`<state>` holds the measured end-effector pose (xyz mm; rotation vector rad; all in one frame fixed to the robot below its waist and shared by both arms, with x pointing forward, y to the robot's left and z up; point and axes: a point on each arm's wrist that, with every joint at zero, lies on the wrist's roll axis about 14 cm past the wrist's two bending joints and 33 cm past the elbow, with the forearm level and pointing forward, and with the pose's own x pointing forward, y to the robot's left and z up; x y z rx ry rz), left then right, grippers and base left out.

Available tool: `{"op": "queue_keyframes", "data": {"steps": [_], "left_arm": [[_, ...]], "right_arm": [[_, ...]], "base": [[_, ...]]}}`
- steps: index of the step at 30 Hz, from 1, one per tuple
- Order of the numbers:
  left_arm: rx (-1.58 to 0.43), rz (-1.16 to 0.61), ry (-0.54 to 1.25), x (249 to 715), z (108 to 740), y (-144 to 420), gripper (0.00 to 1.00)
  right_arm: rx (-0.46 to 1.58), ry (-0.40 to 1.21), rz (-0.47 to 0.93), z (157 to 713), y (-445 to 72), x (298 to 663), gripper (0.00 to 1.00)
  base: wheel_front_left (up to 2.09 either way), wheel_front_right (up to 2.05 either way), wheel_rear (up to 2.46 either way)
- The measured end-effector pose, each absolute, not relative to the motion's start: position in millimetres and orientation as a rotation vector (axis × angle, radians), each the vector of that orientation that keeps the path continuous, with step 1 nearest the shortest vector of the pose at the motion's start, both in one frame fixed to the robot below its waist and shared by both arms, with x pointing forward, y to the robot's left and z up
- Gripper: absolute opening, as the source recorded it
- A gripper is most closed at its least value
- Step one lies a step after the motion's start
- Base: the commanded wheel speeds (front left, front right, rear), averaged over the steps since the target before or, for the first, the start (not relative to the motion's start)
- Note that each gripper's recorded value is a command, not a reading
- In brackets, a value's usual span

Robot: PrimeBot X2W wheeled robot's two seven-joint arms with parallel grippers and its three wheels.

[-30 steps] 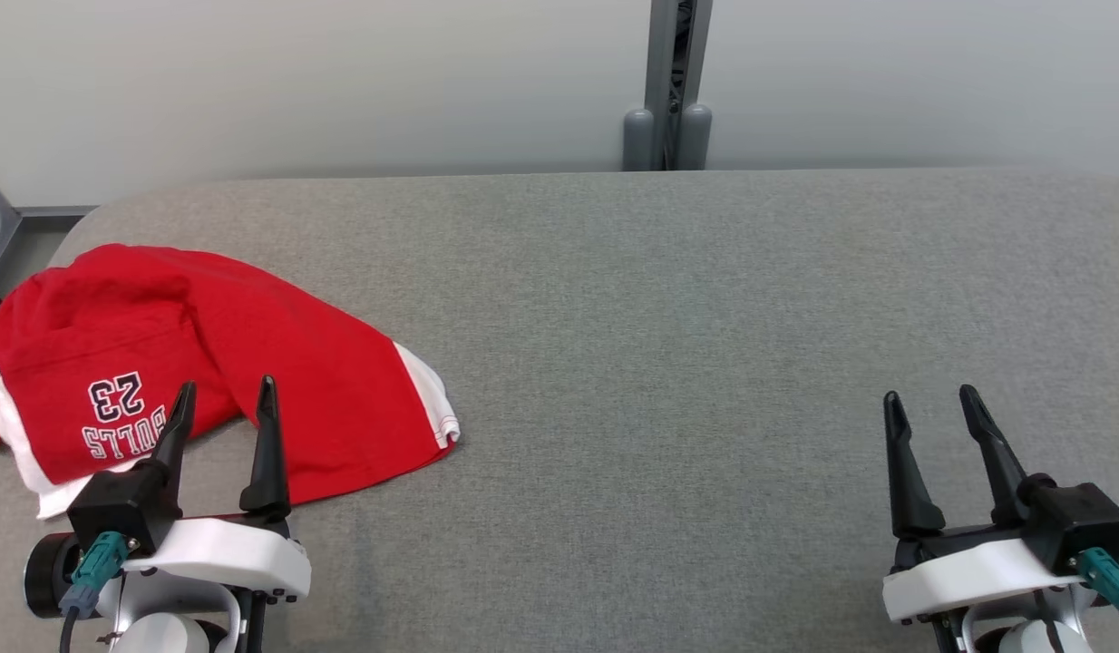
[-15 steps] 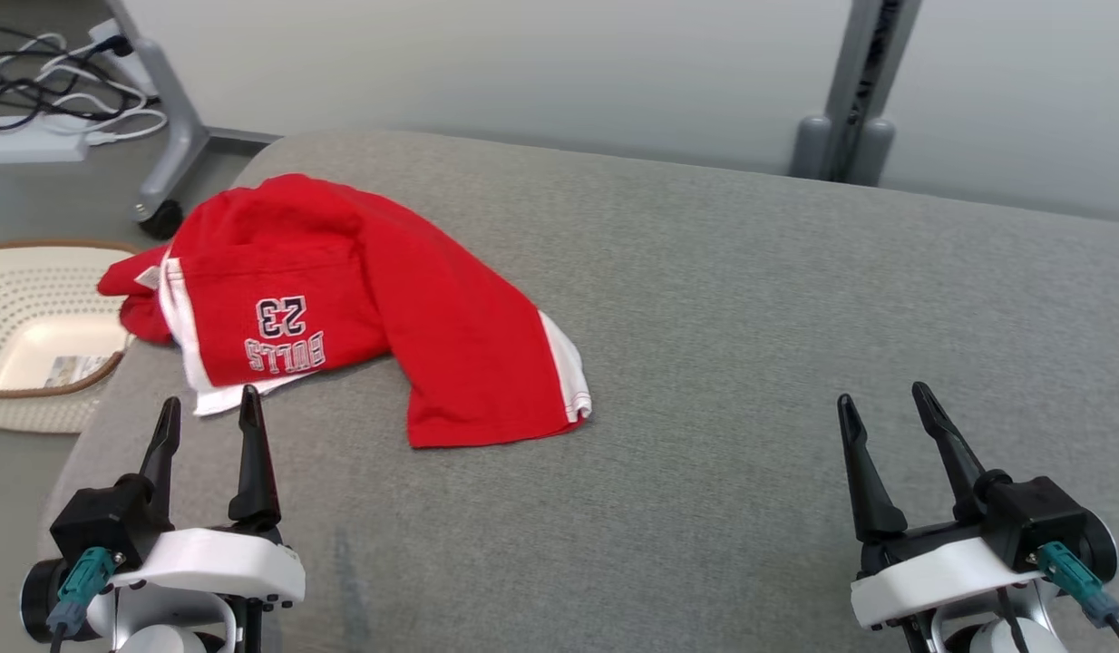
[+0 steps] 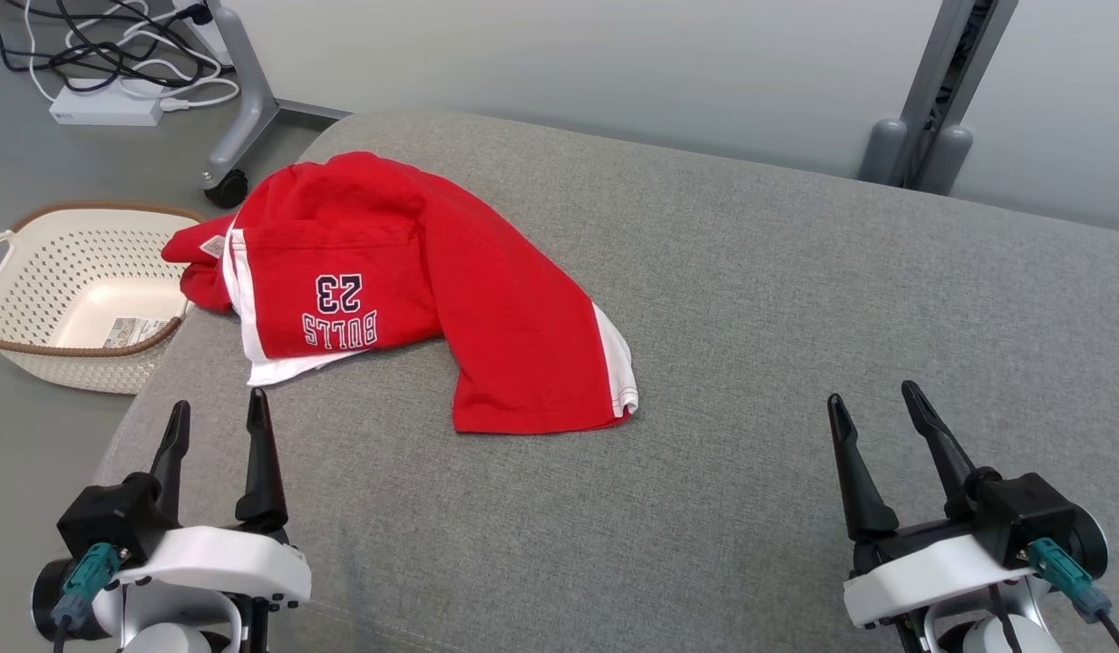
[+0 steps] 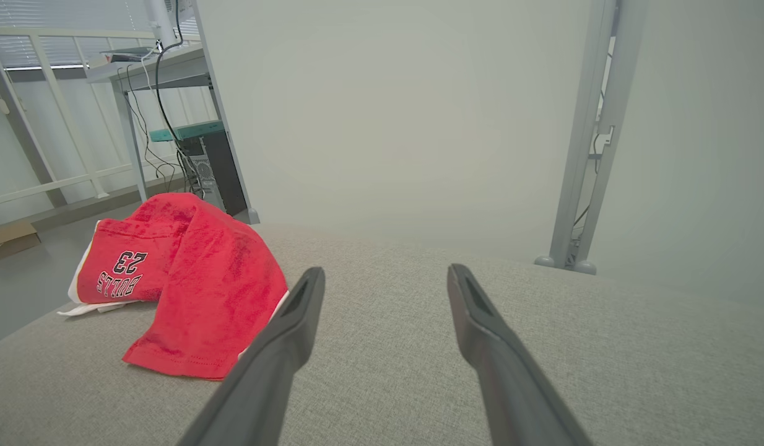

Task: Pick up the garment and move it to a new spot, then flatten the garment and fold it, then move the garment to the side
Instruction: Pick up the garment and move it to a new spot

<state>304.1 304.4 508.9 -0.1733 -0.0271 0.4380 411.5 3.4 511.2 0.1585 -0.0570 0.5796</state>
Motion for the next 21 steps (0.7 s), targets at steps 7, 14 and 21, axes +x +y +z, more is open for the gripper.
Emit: {"op": "queue_keyframes", "data": {"steps": [7,14,21], "left_arm": [[-0.216,0.365,0.024,325,510,297,1.00],[-0.244,0.200,0.115,386,523,280,1.00],[-0.308,0.080,0.324,439,487,254,1.00]], "right_arm": [[0.152,-0.053,0.567,509,-1,414,1.00],[0.138,-0.056,0.548,506,-8,422,1.00],[0.139,-0.050,0.497,499,-25,434,1.00]], "base": [[0.00,0.00,0.00],[0.00,0.00,0.00],[0.00,0.00,0.00]]}}
